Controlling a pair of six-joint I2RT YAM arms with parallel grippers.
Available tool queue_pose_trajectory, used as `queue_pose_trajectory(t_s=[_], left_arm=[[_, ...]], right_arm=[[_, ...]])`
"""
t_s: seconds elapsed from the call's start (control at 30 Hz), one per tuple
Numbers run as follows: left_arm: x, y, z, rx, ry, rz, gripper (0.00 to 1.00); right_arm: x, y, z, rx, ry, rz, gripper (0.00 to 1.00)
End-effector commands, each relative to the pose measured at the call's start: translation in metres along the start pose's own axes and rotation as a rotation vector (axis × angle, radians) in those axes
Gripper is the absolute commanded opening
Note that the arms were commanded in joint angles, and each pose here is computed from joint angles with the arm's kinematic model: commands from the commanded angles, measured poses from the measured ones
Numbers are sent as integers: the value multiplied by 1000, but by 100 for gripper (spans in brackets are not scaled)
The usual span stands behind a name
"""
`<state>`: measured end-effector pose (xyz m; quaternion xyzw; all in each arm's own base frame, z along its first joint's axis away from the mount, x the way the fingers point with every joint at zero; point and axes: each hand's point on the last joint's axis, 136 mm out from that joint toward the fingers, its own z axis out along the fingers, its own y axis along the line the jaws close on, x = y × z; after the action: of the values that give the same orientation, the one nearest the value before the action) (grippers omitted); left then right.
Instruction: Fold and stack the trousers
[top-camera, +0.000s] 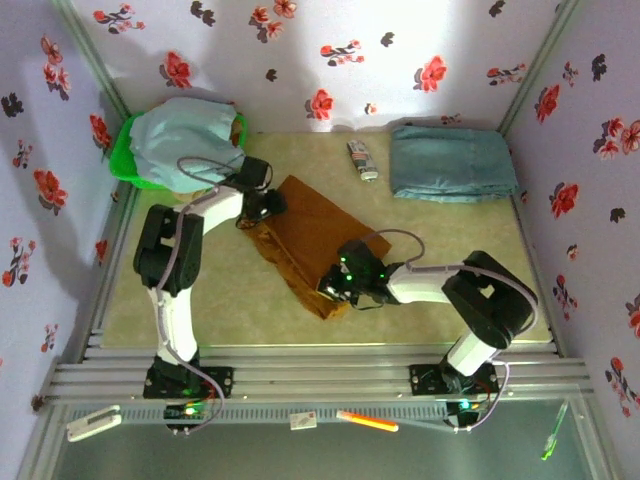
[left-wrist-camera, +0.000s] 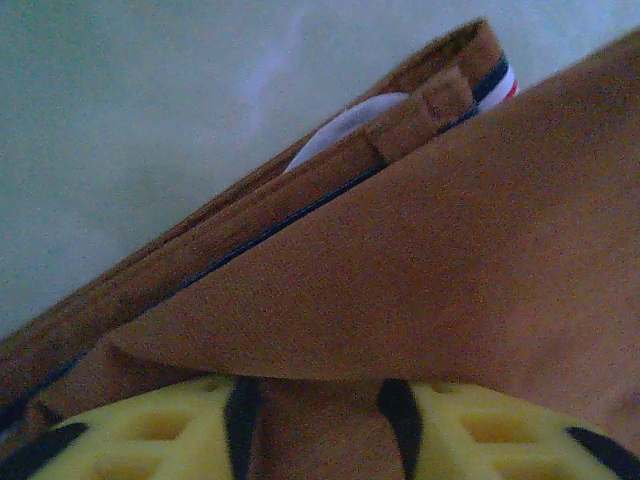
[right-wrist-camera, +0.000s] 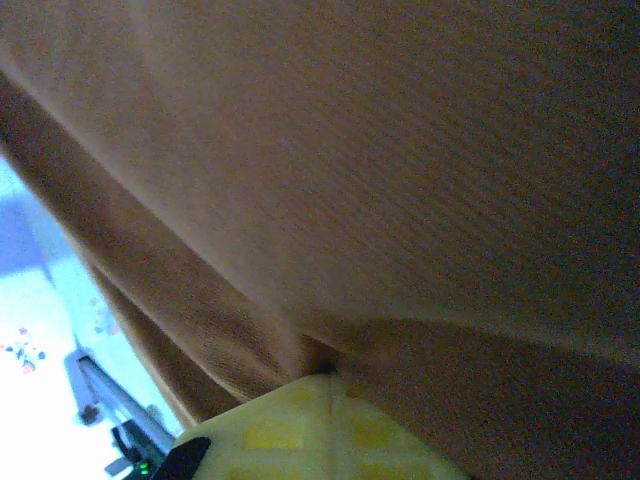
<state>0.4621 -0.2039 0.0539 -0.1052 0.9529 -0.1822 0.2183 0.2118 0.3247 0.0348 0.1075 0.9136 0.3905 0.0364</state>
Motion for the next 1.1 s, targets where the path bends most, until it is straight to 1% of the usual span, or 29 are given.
queue_pose_trajectory(t_s=[0.0, 0.07, 0.13, 0.2, 0.23, 0.3, 0.4, 0.47, 0.5, 0.53, 0.57, 0.6, 0.67, 0.7, 0.8, 0.9, 0.97, 1.07], left_arm=[[-1, -13, -6, -9, 50, 112, 53], [-10, -25, -27, 24, 20, 146, 62], [-10, -30, -52, 51, -7, 171, 70], [-5, -26, -78, 50, -39, 173, 78], [1, -20, -92, 43, -51, 162, 79], [21, -6, -112, 31, -58, 129, 80], [73, 10, -120, 20, -15, 78, 73], [109, 18, -111, 17, 17, 40, 63], [120, 20, -105, 27, 22, 20, 57], [131, 23, -96, 32, 32, -2, 49], [138, 28, -87, 29, 44, -24, 37], [143, 30, -79, 28, 55, -37, 29], [146, 34, -62, 14, 68, -34, 15], [147, 36, -56, 1, 78, -30, 12], [141, 36, -38, -30, 88, 1, 7], [127, 32, -26, -41, 81, 30, 5], [109, 22, -20, -32, 64, 54, 5], [83, 4, -9, -19, 54, 108, 5]], right_arm=[[2, 48, -1, -114, 56, -36, 0], [0, 77, -18, -152, 74, -96, 4], [-7, 89, -41, -122, 47, -168, 9], [-23, 86, -67, -23, -17, -241, 15], [-35, 80, -80, 41, -61, -277, 17], [-61, 59, -100, 189, -125, -298, 19], [-102, 22, -112, 332, -171, -267, 18], [-121, 4, -106, 363, -152, -247, 15], [-127, -5, -100, 380, -140, -230, 12], [-134, -14, -92, 390, -124, -219, 9], [-140, -25, -85, 407, -107, -200, 5], [-145, -36, -80, 430, -101, -178, 2], [-148, -55, -69, 441, -81, -138, 0], [-148, -60, -66, 446, -83, -128, 0], [-135, -77, -62, 456, -62, -97, 0], [-117, -90, -65, 448, -65, -57, 0], [-101, -96, -69, 426, -60, -24, 0], [-81, -89, -69, 358, -72, 7, 0]])
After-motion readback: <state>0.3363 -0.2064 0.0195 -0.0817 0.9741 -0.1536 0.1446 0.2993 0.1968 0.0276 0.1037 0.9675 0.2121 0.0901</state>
